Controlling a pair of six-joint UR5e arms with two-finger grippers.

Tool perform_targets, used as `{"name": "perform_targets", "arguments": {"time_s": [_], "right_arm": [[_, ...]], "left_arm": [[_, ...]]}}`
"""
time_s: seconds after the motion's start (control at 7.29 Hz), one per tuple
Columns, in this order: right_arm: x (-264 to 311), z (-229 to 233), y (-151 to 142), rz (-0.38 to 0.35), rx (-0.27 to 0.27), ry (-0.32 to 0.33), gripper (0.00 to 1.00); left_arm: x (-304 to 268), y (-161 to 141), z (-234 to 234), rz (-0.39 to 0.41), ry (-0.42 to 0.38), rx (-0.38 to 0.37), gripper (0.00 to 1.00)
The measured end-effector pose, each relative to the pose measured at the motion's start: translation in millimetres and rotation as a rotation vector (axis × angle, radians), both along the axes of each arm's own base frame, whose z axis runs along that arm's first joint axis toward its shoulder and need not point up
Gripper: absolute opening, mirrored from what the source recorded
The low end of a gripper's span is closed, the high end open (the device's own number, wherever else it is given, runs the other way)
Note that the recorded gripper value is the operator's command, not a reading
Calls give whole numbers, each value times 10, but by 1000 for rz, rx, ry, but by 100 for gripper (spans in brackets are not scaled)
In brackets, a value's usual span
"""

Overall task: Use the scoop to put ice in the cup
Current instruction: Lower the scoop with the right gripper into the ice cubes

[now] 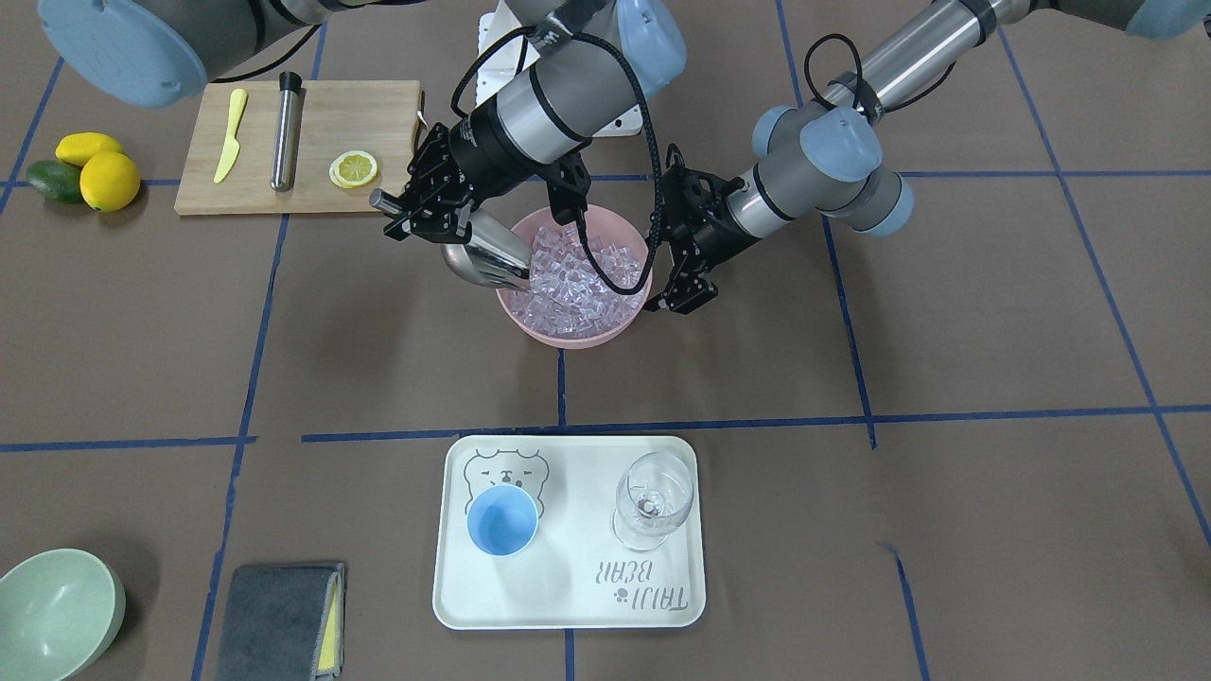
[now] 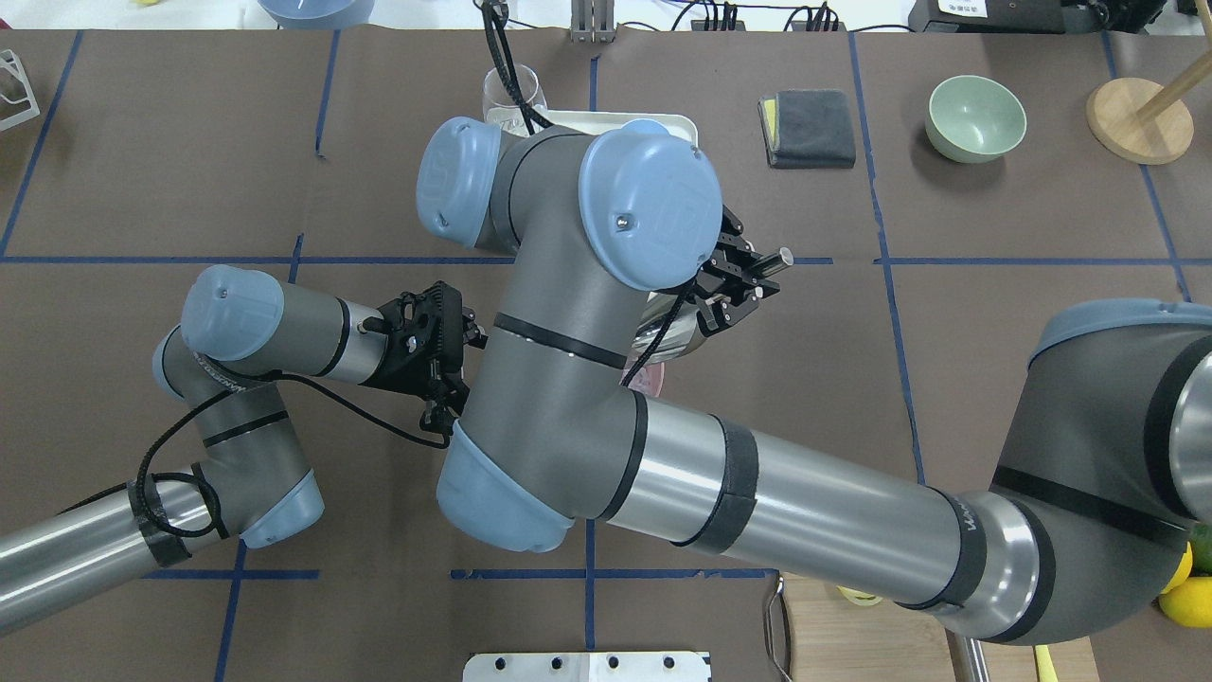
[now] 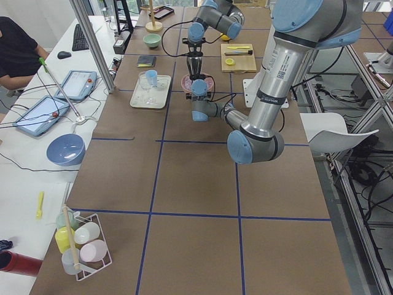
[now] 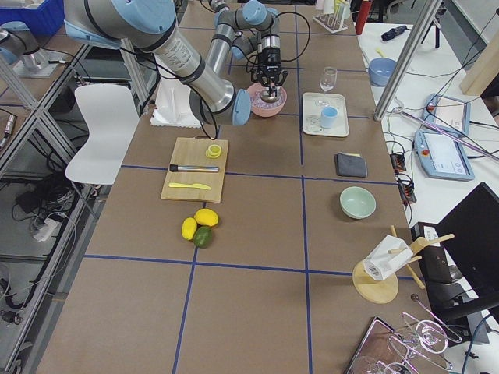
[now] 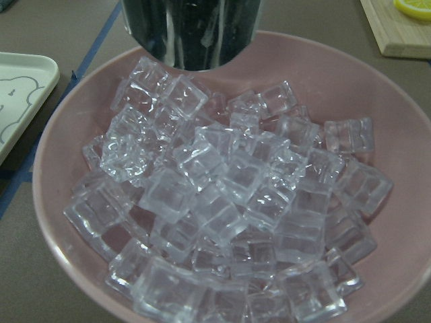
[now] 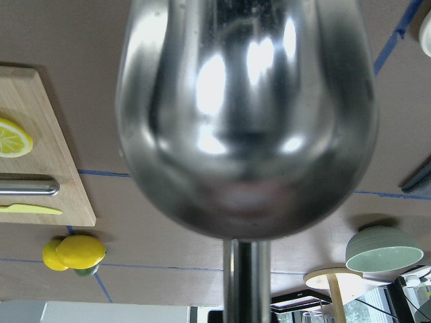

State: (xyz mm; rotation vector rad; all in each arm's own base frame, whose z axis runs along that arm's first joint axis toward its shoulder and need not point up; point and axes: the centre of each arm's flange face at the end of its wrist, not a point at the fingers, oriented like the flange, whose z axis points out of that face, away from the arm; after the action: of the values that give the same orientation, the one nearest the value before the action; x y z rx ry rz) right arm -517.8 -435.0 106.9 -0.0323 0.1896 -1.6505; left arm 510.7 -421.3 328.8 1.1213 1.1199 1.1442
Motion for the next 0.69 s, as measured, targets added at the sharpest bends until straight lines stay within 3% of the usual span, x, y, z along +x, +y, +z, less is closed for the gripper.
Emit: {"name": "perform_targets", "arguments": {"time_s": [0.27, 0.69], "right_arm": [[-101, 58, 100, -30, 3, 32, 0], [-173, 99, 113, -38, 11, 20, 0]], "left_arm": [[-1, 2, -1, 0, 2, -2, 88], [1, 5, -1, 0, 2, -3, 88]]}}
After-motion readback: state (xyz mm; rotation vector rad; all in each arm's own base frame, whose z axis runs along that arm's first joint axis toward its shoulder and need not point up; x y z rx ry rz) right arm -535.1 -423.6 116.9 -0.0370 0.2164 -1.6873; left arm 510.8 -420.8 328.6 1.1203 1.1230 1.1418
